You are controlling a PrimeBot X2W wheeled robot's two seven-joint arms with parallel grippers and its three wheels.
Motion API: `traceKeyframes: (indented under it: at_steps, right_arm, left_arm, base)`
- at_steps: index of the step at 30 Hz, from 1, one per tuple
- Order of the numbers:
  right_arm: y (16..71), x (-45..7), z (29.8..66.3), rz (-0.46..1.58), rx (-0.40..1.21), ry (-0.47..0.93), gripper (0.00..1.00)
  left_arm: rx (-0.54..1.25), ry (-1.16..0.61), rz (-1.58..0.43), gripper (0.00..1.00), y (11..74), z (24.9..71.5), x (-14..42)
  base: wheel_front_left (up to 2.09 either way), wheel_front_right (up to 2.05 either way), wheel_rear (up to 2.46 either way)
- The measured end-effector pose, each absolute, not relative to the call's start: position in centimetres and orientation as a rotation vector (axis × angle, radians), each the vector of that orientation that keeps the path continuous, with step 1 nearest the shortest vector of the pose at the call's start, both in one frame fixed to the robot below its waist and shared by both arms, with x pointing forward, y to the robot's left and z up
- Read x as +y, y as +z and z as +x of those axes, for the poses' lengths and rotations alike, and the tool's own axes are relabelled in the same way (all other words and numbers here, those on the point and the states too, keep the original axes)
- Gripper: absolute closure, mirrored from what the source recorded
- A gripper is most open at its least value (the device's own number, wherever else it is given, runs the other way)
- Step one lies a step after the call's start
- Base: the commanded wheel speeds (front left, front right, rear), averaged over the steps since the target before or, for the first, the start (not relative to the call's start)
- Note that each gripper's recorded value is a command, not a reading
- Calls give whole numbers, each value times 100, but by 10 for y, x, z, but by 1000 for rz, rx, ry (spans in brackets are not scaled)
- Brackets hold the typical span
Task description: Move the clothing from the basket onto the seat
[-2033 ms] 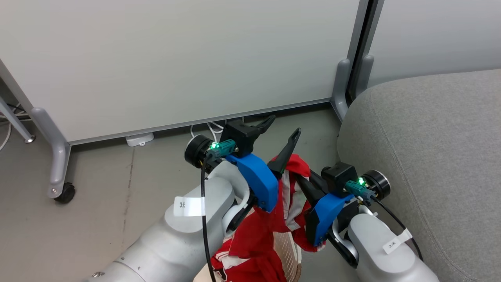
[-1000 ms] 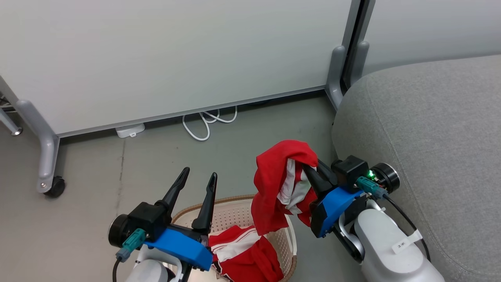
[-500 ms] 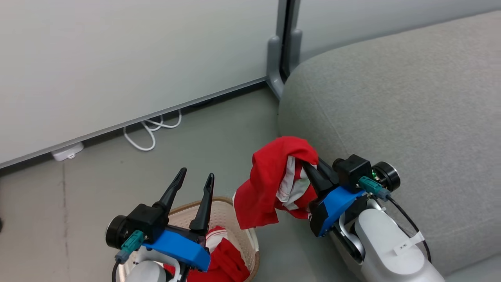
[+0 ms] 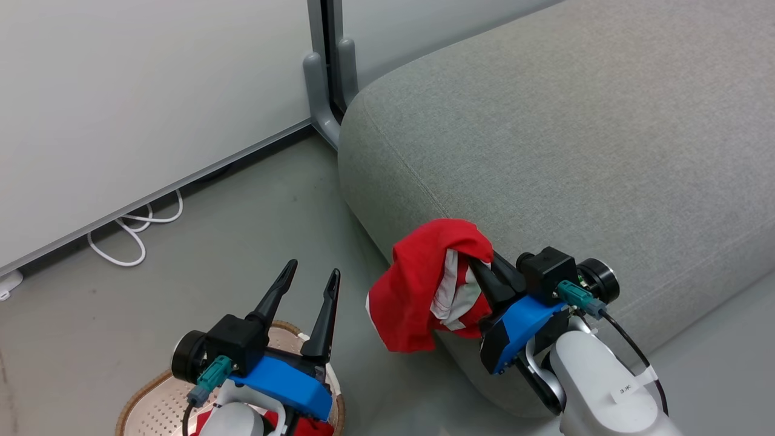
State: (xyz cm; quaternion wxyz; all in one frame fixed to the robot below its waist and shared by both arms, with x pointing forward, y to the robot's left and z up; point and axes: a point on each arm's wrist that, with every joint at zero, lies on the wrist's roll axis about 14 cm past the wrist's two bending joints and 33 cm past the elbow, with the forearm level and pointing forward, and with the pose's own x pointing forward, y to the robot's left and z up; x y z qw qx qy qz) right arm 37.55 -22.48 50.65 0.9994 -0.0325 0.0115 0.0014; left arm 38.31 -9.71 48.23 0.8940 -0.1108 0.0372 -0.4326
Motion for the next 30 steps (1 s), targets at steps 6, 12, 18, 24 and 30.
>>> traceKeyframes:
  at_steps: [6,12,18,24,30]
  right_arm:
    - [503,-230,371,-62,33,-16,100]
    - [512,-236,385,-63,14,-25,100]
    - [559,-278,425,-131,-82,-107,100]
    - [608,-344,468,-169,-156,-238,100]
    - [620,-413,498,-123,-162,-405,100]
  left_arm:
    - [91,-930,-233,0,478,380,-106]
    - [93,-926,-235,0,475,385,-103]
    - [78,-914,-242,0,473,401,-98]
    - [67,-904,-246,0,462,425,-92]
    - [56,-878,-248,0,445,455,-80]
  base:
    - [0,0,0]
    - [0,0,0]
    - [0,0,0]
    - [0,0,0]
    - [0,0,0]
